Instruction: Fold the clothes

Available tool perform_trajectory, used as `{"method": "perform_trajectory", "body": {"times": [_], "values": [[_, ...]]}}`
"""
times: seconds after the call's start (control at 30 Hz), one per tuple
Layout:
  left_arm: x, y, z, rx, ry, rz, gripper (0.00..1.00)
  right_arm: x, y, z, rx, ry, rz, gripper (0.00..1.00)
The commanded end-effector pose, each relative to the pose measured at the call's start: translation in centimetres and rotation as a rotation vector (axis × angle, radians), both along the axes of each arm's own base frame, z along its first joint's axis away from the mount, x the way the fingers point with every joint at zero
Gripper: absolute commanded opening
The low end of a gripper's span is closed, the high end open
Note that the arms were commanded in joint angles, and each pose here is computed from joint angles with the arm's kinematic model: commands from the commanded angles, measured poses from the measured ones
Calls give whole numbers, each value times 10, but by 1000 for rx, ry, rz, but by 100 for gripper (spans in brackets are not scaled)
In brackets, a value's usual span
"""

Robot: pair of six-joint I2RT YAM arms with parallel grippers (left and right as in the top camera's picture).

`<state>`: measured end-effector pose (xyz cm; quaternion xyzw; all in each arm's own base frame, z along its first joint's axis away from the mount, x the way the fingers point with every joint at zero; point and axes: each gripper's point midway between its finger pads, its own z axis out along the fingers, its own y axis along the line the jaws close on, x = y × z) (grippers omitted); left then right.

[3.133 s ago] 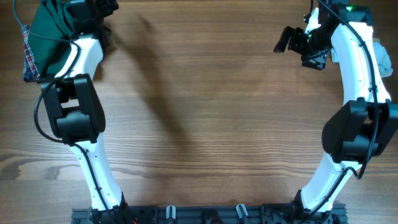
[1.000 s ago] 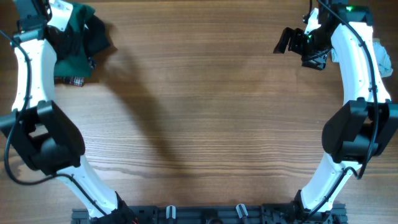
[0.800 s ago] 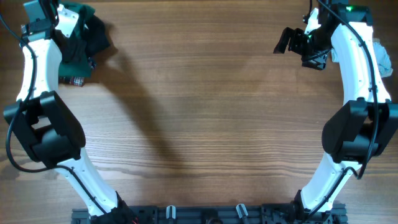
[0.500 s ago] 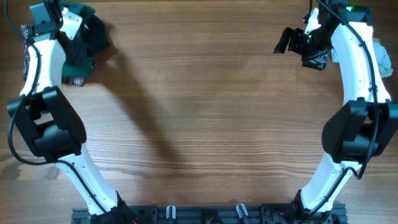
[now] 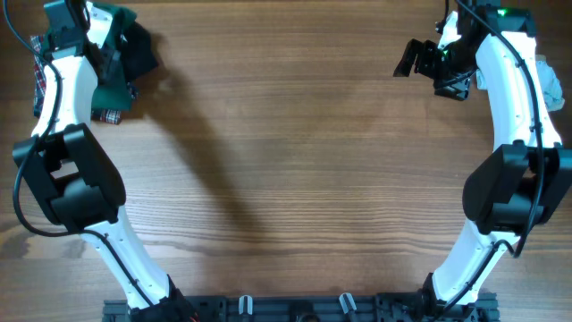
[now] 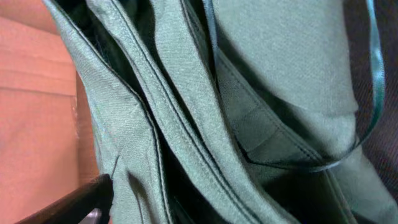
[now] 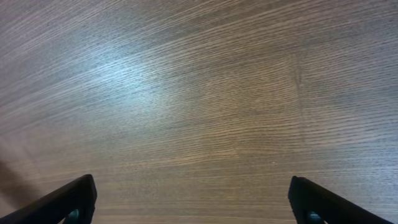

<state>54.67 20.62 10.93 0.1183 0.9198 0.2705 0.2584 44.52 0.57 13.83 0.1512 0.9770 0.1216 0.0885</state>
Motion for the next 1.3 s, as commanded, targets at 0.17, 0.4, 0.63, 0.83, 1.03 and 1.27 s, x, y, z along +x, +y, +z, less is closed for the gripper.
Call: {"method": "perform_trajectory", "body": {"times": [0.17, 0.4, 0.63, 0.83, 1.03, 1.27], "values": [[2, -2, -5, -18, -13, 36, 38, 1, 0, 8, -18, -24, 18, 100], [2, -19, 0, 15, 2, 42, 19, 1, 0, 8, -18, -23, 18, 100], [-5, -32, 32, 77, -4, 55, 5, 0, 0, 8, -18, -21, 20, 100], [-24, -36, 26, 64, 82, 50, 4, 0, 0, 8, -18, -20, 20, 100], [-46, -40, 11, 48, 198, 42, 14, 0, 0, 8, -13, -20, 18, 100], [-55, -42, 6, 41, 242, 40, 56, 0, 0, 8, -13, -19, 18, 100]]}}
